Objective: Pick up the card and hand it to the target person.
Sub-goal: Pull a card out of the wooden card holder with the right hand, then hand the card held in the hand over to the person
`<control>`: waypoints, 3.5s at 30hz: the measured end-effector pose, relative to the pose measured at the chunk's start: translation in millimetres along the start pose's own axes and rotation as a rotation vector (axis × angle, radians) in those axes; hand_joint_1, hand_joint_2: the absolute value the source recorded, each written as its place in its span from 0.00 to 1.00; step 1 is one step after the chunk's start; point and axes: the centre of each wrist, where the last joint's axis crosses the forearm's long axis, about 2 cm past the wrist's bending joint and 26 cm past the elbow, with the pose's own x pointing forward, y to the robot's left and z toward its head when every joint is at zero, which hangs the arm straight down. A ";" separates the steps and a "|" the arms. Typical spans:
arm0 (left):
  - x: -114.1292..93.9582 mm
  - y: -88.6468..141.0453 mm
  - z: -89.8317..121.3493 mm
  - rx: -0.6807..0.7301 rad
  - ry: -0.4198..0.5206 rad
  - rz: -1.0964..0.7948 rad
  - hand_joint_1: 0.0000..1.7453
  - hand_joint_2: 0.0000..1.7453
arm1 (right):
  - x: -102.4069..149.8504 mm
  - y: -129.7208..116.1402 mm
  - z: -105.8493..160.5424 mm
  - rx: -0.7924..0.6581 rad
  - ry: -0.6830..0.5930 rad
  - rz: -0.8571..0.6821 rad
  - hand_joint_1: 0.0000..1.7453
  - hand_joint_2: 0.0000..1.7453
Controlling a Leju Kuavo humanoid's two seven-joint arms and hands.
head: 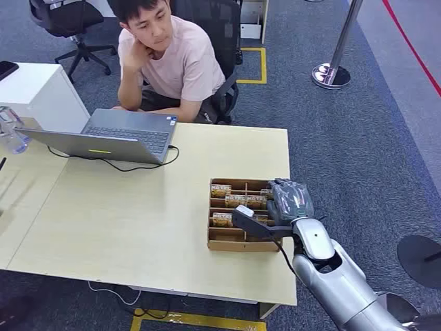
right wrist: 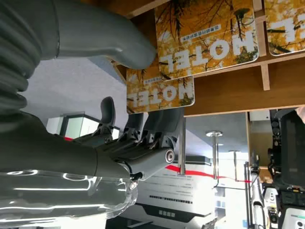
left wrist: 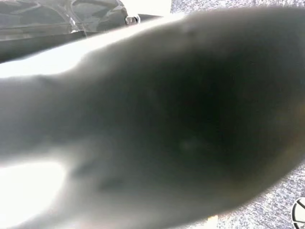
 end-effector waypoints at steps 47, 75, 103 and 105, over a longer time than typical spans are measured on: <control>-3.5 0.7 0.2 0.033 -0.045 -0.009 0.00 1.00 | 0.0 -55.7 5.2 -0.333 -0.109 -0.150 0.94 1.00; 4.7 -1.2 0.5 0.052 -0.193 0.005 0.00 1.00 | 49.3 -36.7 -38.6 -0.685 -0.349 -0.072 0.94 1.00; 4.1 -1.0 0.0 -0.007 -0.197 0.057 0.00 0.00 | 80.5 -20.7 -82.1 -0.503 -0.301 -0.100 0.00 1.00; 4.0 -0.9 0.0 -0.005 -0.193 0.058 0.00 0.00 | 78.7 -19.9 -82.3 -0.499 -0.291 -0.106 0.00 1.00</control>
